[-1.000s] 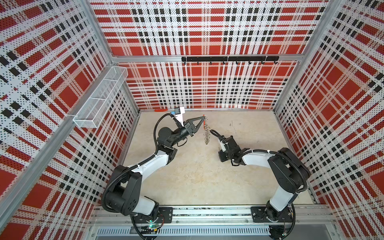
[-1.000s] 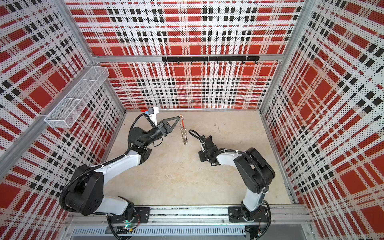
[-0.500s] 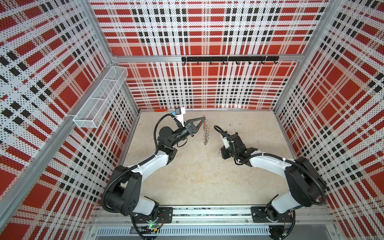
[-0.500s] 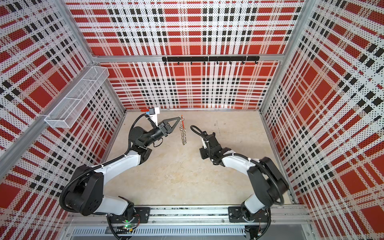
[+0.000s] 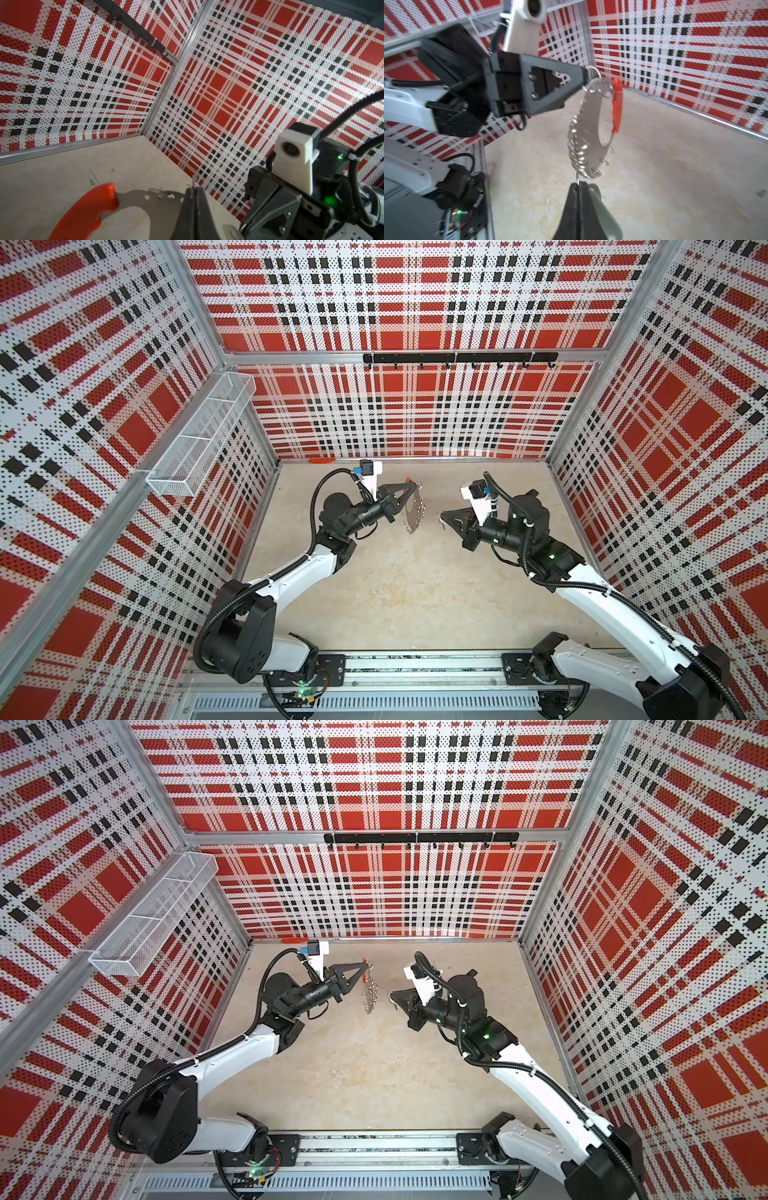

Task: Put the keys on the keyring
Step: 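Lift the key and bring it to the plate held by the left gripper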

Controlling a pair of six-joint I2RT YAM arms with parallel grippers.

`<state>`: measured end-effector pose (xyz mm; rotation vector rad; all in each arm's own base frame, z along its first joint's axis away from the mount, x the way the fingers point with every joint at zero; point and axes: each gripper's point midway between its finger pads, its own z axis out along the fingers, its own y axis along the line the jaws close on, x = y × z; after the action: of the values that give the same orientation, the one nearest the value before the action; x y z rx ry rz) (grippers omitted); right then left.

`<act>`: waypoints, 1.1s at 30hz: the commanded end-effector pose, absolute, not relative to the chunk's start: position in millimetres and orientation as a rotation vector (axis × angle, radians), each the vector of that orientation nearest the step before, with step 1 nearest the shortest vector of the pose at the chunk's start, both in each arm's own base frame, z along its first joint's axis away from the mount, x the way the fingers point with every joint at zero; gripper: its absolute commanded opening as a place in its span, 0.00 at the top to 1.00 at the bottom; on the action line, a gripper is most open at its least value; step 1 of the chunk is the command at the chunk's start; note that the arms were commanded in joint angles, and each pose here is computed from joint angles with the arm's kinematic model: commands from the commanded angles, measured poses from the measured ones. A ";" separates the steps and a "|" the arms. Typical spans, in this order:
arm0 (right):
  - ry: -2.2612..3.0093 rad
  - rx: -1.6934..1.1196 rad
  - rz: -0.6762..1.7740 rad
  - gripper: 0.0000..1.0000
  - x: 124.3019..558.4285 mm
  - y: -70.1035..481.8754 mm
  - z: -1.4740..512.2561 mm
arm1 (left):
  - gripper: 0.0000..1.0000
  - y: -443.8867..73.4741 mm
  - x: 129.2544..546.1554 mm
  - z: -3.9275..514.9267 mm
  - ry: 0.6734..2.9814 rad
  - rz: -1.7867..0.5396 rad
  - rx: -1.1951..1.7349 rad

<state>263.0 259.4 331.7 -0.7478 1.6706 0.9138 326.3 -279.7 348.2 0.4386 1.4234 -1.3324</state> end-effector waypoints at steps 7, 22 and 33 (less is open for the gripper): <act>1.579 -0.750 0.966 1.00 263.7 264.8 376.5 | 1.00 -296.7 294.4 378.6 1.279 -1.325 0.630; 1.646 -0.747 0.930 1.00 280.2 269.8 376.2 | 1.00 -300.4 280.8 389.7 1.219 -1.301 0.684; 1.644 -0.732 0.912 1.00 285.9 269.7 378.6 | 1.00 -305.4 281.5 389.9 1.222 -1.319 0.695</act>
<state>283.3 269.9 363.8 -0.7294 1.6807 0.9222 290.1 -303.6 366.4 0.6566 1.3053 -1.3186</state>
